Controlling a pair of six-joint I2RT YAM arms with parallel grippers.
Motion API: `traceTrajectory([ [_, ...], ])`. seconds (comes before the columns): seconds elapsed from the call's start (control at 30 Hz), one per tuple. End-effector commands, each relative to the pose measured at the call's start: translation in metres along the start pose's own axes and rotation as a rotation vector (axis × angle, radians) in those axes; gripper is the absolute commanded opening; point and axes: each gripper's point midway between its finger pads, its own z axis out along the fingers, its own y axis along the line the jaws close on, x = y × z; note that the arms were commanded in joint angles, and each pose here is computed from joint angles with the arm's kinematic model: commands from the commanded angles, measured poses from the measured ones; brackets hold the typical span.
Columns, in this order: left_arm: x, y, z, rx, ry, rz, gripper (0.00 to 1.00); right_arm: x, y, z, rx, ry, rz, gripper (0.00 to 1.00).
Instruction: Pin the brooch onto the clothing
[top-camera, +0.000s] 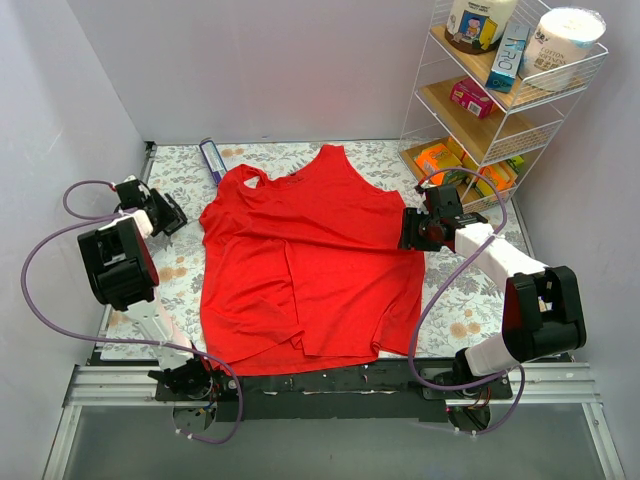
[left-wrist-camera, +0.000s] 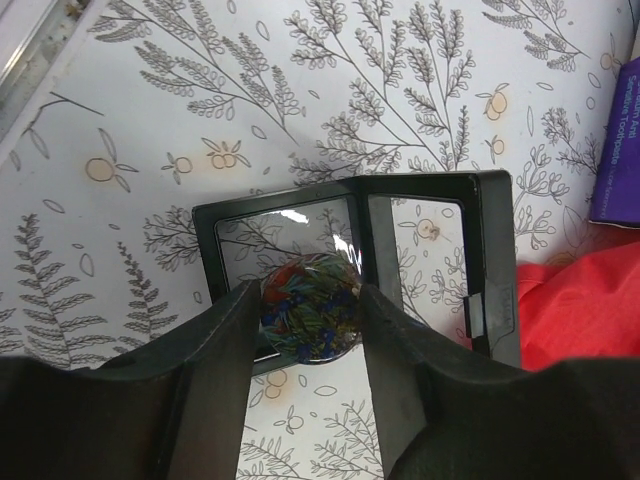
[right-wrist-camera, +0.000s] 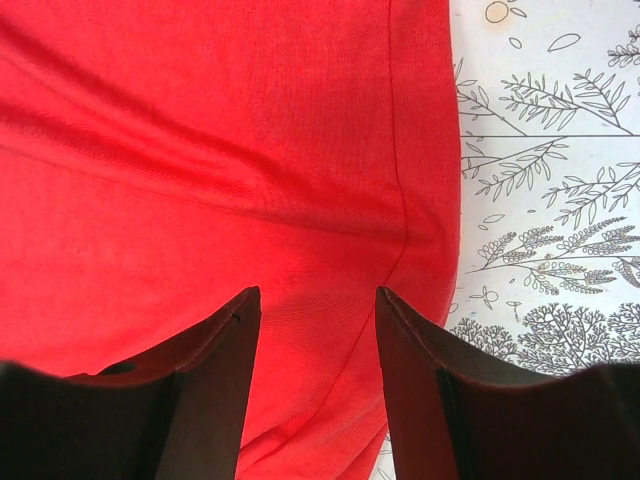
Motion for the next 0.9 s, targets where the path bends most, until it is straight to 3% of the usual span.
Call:
traceTrajectory([
  [0.0, -0.003, -0.007, 0.002, -0.01, 0.004, 0.037, 0.42, -0.011, 0.008, -0.006, -0.036, -0.056, 0.003, 0.57],
  [0.2, 0.0, -0.006, 0.002, -0.032, 0.022, 0.052, 0.39, -0.012, 0.008, -0.008, -0.038, -0.063, 0.006, 0.57],
  [0.33, 0.005, -0.006, 0.005, -0.033, 0.045, 0.051, 0.26, -0.013, 0.009, -0.009, -0.039, -0.069, 0.007, 0.57],
  [0.57, -0.015, -0.016, -0.013, -0.014, -0.021, 0.049, 0.22, -0.013, 0.01, -0.009, -0.043, -0.071, 0.011, 0.57],
  [0.87, -0.021, -0.022, -0.02, 0.011, -0.049, 0.032, 0.1, -0.013, 0.011, -0.007, -0.052, -0.07, 0.015, 0.57],
])
